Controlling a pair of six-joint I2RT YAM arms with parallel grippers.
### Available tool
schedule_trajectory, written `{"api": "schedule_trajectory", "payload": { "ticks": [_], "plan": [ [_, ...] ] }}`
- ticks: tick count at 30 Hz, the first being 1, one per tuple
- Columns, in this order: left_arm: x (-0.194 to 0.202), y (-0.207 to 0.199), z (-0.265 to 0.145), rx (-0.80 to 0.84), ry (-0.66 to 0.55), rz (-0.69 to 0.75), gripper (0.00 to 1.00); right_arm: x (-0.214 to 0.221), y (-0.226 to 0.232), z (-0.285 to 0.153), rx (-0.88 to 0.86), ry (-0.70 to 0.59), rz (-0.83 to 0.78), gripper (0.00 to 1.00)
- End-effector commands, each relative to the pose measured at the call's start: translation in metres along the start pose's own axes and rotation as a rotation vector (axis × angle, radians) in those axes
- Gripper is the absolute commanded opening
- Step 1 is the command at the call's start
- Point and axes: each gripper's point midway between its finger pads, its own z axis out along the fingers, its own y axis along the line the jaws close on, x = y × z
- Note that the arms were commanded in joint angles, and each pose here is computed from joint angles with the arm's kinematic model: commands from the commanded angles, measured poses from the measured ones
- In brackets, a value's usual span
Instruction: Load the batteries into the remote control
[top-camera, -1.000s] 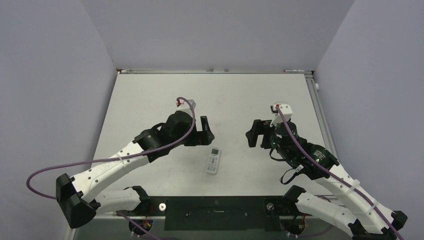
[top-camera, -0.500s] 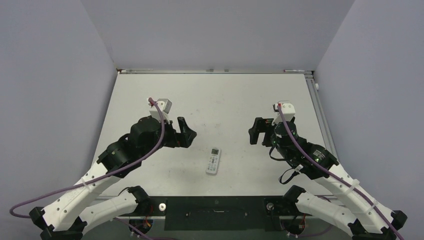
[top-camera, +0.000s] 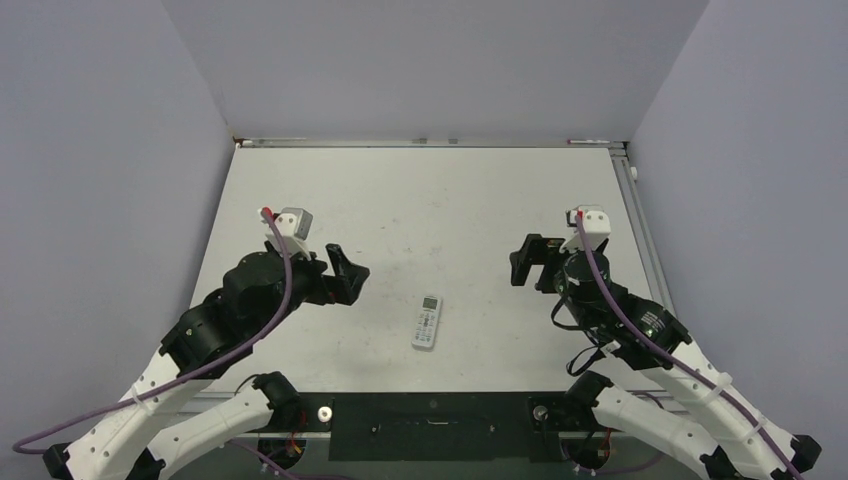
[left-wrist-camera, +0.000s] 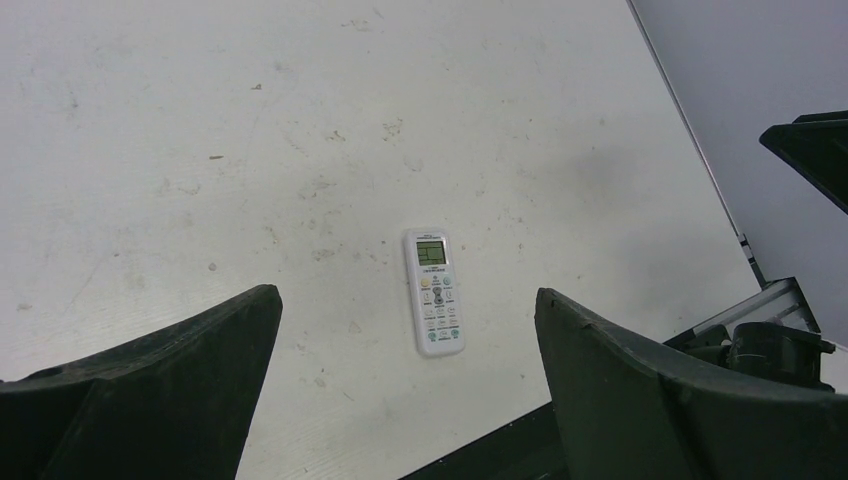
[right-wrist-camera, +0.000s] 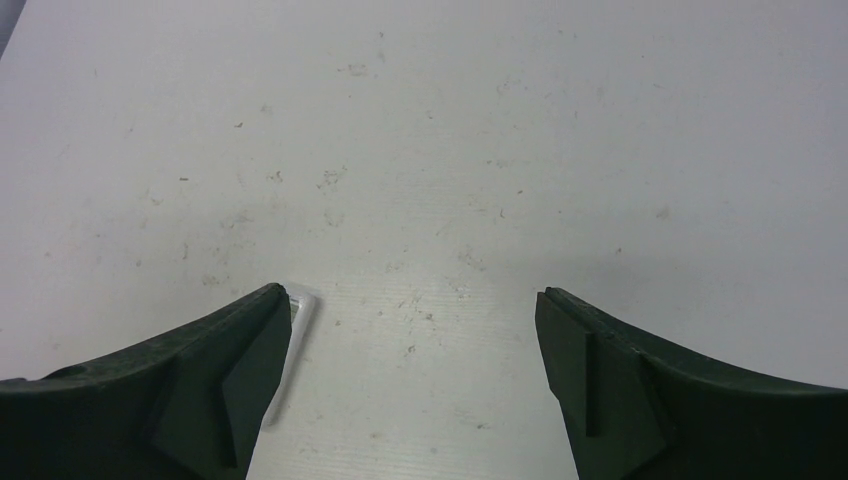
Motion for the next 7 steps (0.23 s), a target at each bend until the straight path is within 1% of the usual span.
{"api": "schedule_trajectory", "payload": {
  "ticks": [1,3,7],
  "plan": [
    [-0.0069,0.006,-0.007,-0.018,-0.033,0.012,0.96,-0.0148,-0.0071,-0.0044,0.026,-0.071,0.041,0.92],
    [-0.0082,0.0061,-0.0086,-0.016,-0.039,0.011,0.96,-0.0162,0.0008,-0.0064,-0.028,-0.075,0.026,0.92],
    [-0.0087,0.006,-0.0086,-0.014,-0.043,0.011,0.96,-0.0177,-0.0024,-0.0047,0.006,-0.073,0.042,0.92]
  ]
}}
